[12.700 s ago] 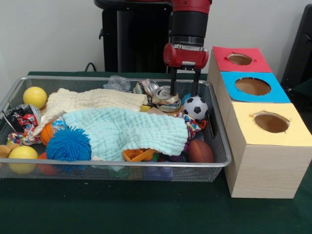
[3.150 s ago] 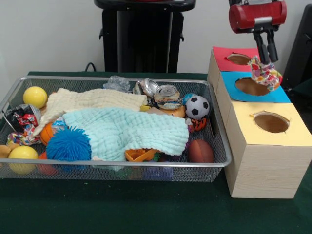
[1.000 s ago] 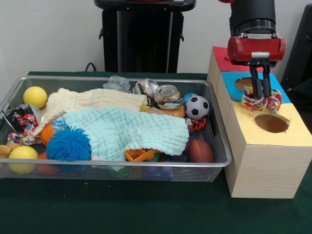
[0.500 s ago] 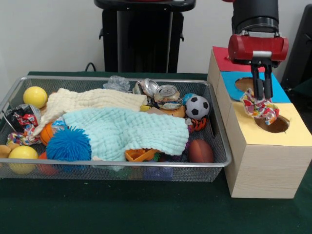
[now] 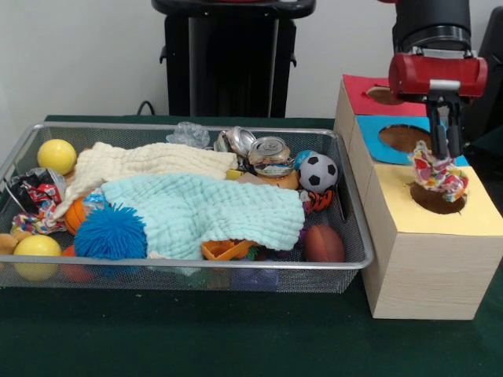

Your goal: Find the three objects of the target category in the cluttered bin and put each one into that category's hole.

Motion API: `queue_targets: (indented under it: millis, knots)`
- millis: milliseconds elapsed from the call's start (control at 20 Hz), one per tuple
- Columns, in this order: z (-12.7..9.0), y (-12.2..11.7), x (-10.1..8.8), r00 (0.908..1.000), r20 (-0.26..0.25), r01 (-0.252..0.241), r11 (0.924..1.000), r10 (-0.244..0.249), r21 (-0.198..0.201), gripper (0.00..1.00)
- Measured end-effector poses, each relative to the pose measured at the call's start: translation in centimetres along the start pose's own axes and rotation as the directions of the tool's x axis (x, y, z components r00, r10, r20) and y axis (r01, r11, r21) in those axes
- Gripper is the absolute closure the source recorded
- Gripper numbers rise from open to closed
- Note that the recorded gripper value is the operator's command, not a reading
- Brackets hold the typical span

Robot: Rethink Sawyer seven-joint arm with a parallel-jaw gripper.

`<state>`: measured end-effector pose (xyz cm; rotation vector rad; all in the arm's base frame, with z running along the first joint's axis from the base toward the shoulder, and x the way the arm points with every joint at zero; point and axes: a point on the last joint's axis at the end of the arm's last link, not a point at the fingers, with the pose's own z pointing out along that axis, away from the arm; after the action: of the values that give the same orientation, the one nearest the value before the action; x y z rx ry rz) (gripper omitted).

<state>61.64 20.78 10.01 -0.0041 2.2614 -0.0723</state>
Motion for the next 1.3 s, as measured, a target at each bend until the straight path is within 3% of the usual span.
queue_targets:
  millis: [550,1300]
  knots:
    - [0.9,1.6,0.5,0.9999,0.005,0.016,0.9999,-0.016,0.001,1.00]
    - [3.3,-0.4,3.3,0.9979,-0.028,0.059,0.9971,-0.058,0.049,1.00]
